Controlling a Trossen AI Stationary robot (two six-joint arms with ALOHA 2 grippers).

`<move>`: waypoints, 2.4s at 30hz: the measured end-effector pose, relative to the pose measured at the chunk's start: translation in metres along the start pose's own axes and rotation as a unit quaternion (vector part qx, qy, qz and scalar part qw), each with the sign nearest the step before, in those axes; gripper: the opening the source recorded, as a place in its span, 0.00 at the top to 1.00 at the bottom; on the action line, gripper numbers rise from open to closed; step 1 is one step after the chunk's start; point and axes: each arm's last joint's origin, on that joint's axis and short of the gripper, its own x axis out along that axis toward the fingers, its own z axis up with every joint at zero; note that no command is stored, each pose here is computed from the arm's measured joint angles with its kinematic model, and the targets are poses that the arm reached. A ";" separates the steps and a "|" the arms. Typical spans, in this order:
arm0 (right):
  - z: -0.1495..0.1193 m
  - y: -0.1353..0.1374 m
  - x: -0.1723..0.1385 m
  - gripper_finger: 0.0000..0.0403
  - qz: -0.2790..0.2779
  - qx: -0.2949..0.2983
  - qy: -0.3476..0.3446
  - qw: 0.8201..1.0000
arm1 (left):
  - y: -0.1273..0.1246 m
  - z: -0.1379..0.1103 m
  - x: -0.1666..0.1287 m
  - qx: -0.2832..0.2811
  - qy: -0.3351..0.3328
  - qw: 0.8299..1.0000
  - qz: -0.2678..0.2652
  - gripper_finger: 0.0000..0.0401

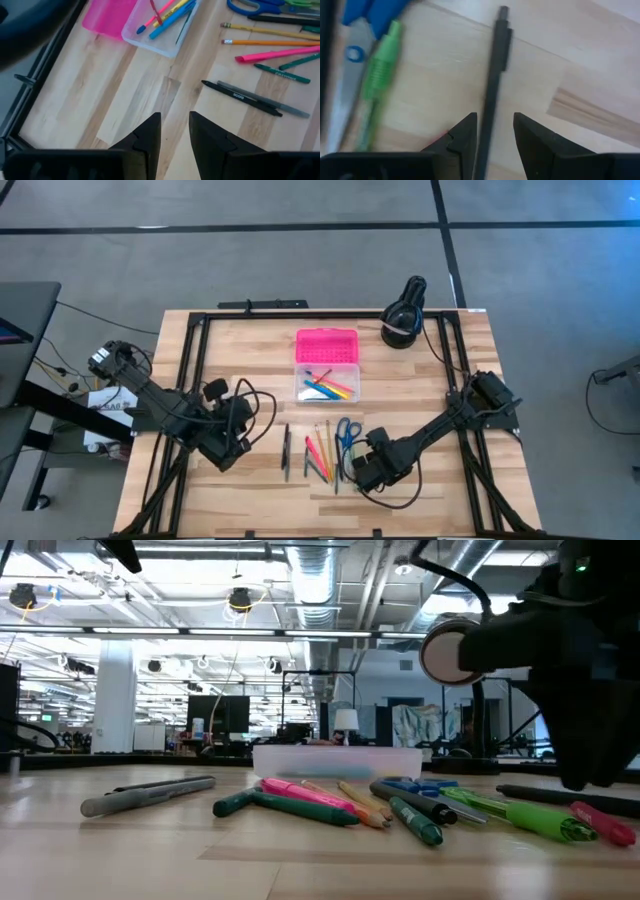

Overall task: Pick & place school supplies into a supply box
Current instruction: Put the black pen into the pink supply box

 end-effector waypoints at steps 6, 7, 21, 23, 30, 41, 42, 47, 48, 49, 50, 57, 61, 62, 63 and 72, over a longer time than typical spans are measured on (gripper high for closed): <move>0.004 -0.002 0.014 0.70 0.013 -0.005 0.012 1.000 | -0.002 -0.003 -0.003 -0.010 -0.007 1.000 -0.002 0.76; 0.005 -0.003 0.015 0.70 0.016 -0.004 0.018 1.000 | -0.002 -0.003 -0.003 -0.011 -0.008 1.000 -0.002 0.76; 0.005 -0.007 0.026 0.82 0.024 -0.037 0.053 0.998 | -0.002 -0.003 -0.003 -0.018 -0.008 1.000 -0.003 0.76; 0.006 -0.006 0.026 0.85 0.026 -0.036 0.056 0.997 | -0.002 -0.003 -0.003 -0.020 -0.008 1.000 -0.003 0.76; 0.007 -0.006 0.026 0.93 0.027 -0.043 0.059 0.997 | -0.002 -0.002 -0.003 -0.023 -0.014 1.000 -0.001 0.76; 0.007 -0.006 0.026 0.94 0.028 -0.047 0.059 0.997 | -0.003 -0.002 -0.003 -0.028 -0.016 0.999 -0.001 0.76; 0.007 -0.006 0.026 0.94 0.027 -0.047 0.059 0.997 | -0.003 -0.002 -0.003 -0.028 -0.016 0.999 0.000 0.76; 0.007 -0.006 0.025 0.95 0.026 -0.047 0.058 0.997 | -0.003 -0.002 -0.003 -0.028 -0.017 0.999 -0.001 0.76; 0.007 -0.005 0.025 0.96 0.026 -0.047 0.058 0.997 | -0.003 -0.002 -0.003 -0.029 -0.018 0.999 0.000 0.76; 0.007 -0.005 0.025 0.96 0.025 -0.047 0.058 0.997 | -0.003 -0.002 -0.003 -0.029 -0.020 0.999 0.001 0.76; 0.007 -0.005 0.024 0.95 0.024 -0.047 0.057 0.997 | -0.003 -0.002 -0.003 -0.029 -0.020 0.999 0.001 0.76; 0.008 -0.003 0.018 0.96 0.016 -0.055 0.052 0.997 | -0.002 -0.002 -0.003 -0.028 -0.023 0.999 0.003 0.76; 0.009 -0.001 0.013 0.96 0.012 -0.059 0.045 0.997 | -0.002 -0.001 -0.003 -0.028 -0.028 0.999 0.007 0.76; 0.009 -0.003 0.011 0.96 0.003 -0.063 0.044 0.997 | -0.002 -0.001 -0.003 -0.028 -0.028 0.999 0.007 0.76; 0.009 -0.005 0.010 0.96 -0.006 -0.065 0.042 0.997 | -0.002 -0.001 -0.003 -0.028 -0.029 0.999 0.008 0.76; 0.011 -0.010 -0.020 0.96 0.016 -0.069 0.016 0.997 | -0.002 -0.001 -0.003 -0.026 -0.033 0.999 0.013 0.76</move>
